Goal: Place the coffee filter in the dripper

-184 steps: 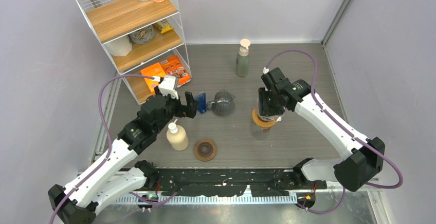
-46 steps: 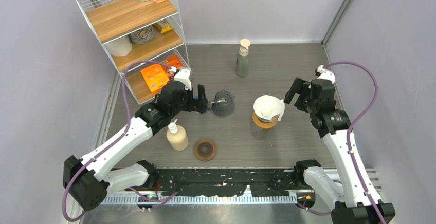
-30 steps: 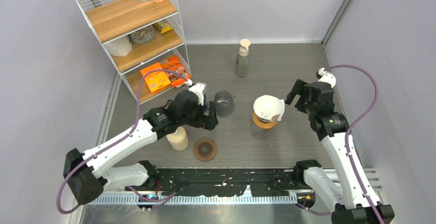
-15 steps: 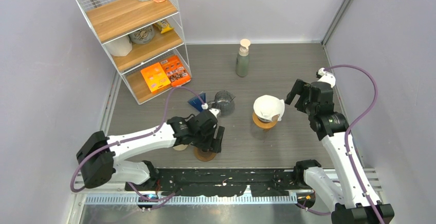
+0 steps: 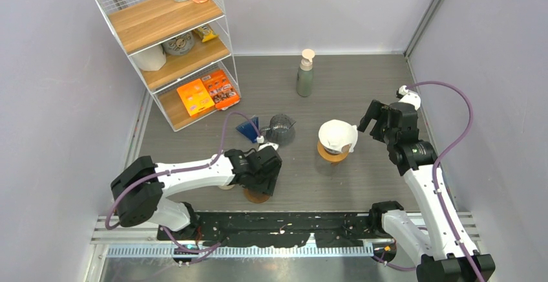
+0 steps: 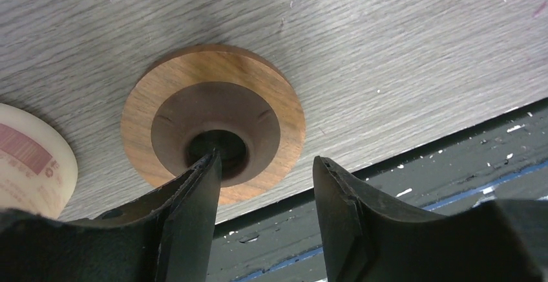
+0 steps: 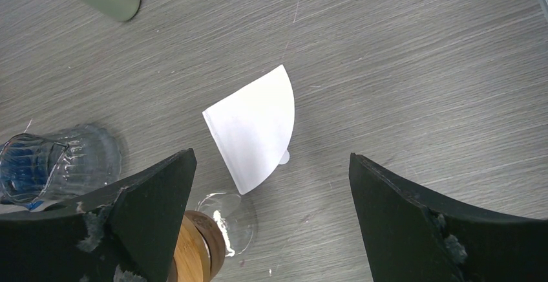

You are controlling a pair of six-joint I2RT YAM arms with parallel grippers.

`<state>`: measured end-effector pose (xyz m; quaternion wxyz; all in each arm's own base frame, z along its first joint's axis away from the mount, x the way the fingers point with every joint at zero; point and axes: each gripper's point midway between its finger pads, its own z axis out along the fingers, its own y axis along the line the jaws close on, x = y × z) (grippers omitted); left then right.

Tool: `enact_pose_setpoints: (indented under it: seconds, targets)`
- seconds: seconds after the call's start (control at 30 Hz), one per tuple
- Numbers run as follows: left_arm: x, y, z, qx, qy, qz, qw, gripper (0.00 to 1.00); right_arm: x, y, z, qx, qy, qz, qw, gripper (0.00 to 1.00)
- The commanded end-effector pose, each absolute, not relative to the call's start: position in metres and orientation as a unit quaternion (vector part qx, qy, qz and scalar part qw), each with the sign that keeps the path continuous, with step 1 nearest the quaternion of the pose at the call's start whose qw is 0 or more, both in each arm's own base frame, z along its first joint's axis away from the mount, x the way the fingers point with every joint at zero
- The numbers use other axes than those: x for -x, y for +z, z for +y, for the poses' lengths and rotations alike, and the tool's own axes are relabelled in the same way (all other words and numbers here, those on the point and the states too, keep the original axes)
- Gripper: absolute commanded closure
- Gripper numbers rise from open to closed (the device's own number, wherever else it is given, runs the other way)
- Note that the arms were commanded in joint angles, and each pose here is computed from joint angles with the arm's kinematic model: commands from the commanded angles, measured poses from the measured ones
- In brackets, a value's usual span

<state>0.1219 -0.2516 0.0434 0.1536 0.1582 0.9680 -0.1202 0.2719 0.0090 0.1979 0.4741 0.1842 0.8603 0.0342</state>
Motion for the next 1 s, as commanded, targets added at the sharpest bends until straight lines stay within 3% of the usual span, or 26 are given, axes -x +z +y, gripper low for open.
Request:
enact_pose_setpoints:
  seconds: [0.0, 0.27, 0.63, 0.97]
  targets:
    - [-0.136, 0.052, -0.265, -0.145, -0.12, 0.965, 0.183, 0.42, -0.28, 0.207, 0.006, -0.191, 0.035, 0.847, 0.494, 0.05]
    - [-0.138, 0.043, -0.265, -0.15, -0.091, 0.968, 0.181, 0.52, -0.28, 0.207, 0.007, -0.189, 0.036, 0.849, 0.492, 0.05]
    - [-0.144, 0.058, -0.27, -0.16, -0.098, 0.961, 0.202, 1.0, -0.279, 0.209, 0.008, -0.184, 0.038, 0.848, 0.495, 0.04]
    - [-0.164, 0.114, -0.277, -0.187, -0.151, 0.924, 0.298, 1.0, -0.279, 0.213, 0.012, -0.168, 0.047, 0.846, 0.504, 0.05]
